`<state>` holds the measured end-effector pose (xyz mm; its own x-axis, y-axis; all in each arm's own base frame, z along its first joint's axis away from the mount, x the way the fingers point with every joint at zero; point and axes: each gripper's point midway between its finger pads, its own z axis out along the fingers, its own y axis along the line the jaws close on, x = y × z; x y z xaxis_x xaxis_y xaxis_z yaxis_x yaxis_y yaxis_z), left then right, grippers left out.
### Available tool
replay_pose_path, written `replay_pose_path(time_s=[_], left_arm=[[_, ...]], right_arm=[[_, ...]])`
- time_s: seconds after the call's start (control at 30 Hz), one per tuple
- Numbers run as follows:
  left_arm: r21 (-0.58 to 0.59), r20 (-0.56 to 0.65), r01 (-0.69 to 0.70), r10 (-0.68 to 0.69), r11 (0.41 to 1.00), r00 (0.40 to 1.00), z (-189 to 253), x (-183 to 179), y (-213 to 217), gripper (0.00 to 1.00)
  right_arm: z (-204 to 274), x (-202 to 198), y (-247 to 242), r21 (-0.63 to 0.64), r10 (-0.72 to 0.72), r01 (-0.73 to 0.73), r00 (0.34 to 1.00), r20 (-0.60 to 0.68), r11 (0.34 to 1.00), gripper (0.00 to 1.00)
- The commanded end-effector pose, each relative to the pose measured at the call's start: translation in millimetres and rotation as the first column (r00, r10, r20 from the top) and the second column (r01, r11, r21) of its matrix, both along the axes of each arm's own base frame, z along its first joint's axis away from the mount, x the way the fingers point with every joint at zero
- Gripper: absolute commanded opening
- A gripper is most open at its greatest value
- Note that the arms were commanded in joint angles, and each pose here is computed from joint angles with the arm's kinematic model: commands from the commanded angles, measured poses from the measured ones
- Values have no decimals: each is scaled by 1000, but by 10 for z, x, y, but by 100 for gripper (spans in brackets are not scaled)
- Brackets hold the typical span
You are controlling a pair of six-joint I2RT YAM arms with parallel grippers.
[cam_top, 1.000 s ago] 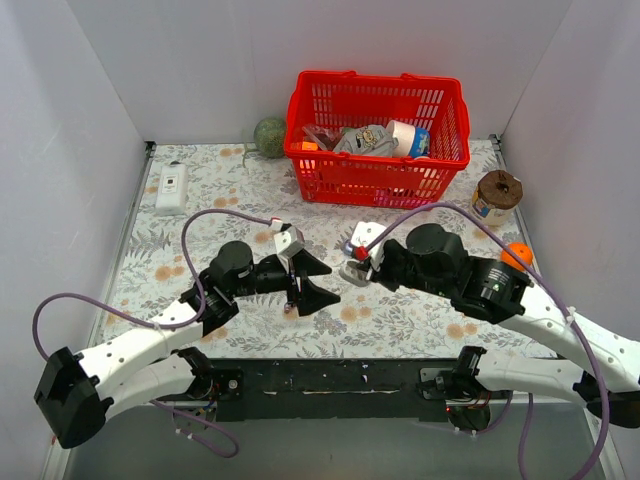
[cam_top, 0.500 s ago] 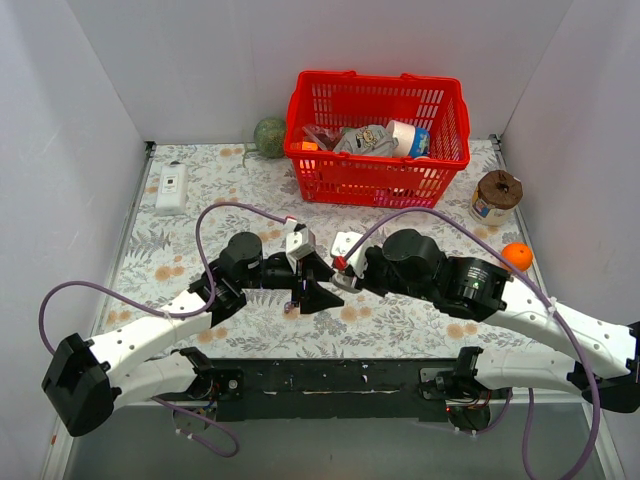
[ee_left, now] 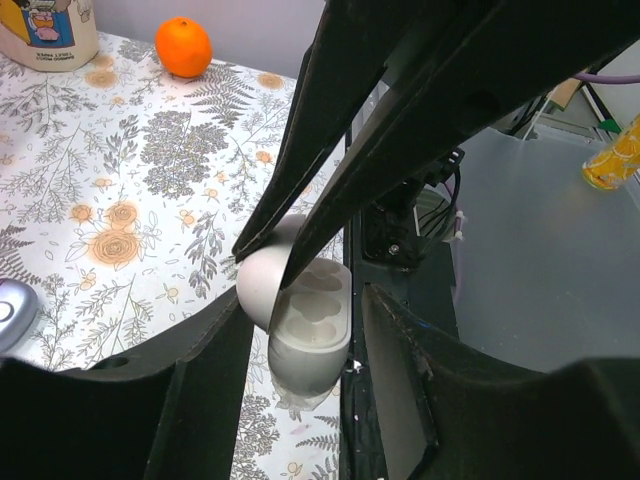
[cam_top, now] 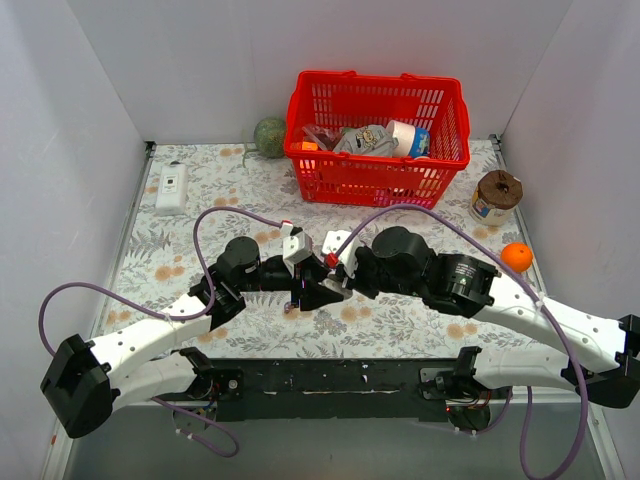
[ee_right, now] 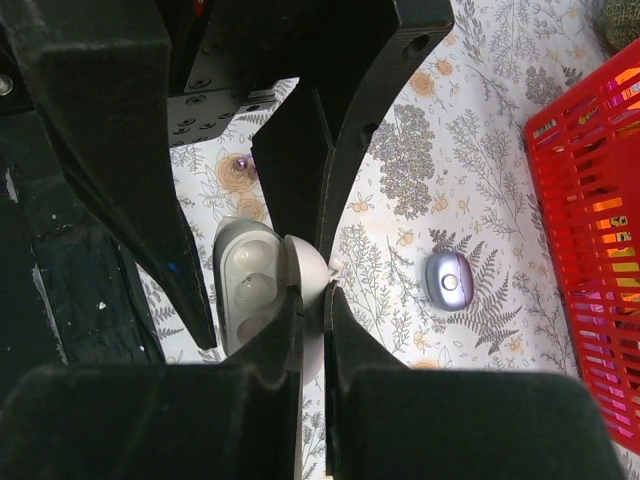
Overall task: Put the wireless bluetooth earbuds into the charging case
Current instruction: Adjust the charging case.
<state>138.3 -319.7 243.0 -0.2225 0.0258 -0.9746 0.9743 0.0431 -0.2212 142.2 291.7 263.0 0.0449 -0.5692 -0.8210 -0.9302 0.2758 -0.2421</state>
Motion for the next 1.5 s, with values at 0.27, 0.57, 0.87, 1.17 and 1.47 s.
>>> replay_pose_path(time_s=[0.27, 0.57, 0.87, 1.17, 1.47], left_arm=[[-2, 17, -7, 7, 1000, 1000, -27, -14, 42, 53], [-9, 19, -16, 17, 1000, 1000, -26, 6, 41, 42], [-42, 22, -29, 30, 999, 999, 49, 17, 35, 47], [-31, 15, -28, 28, 999, 999, -20, 6, 45, 0], [-56, -6, -141, 141, 988, 990, 3, 131, 116, 0]], right_arm=[[380, -1, 156, 114, 15, -17, 1000, 21, 993, 1], [372, -4, 160, 110, 15, -17, 1000, 16, 994, 1], [321, -13, 159, 103, 15, -16, 1000, 5, 995, 1], [320, -15, 150, 106, 8, -8, 1000, -1, 994, 1], [563, 47, 136, 216, -77, 82, 997, -29, 973, 50]])
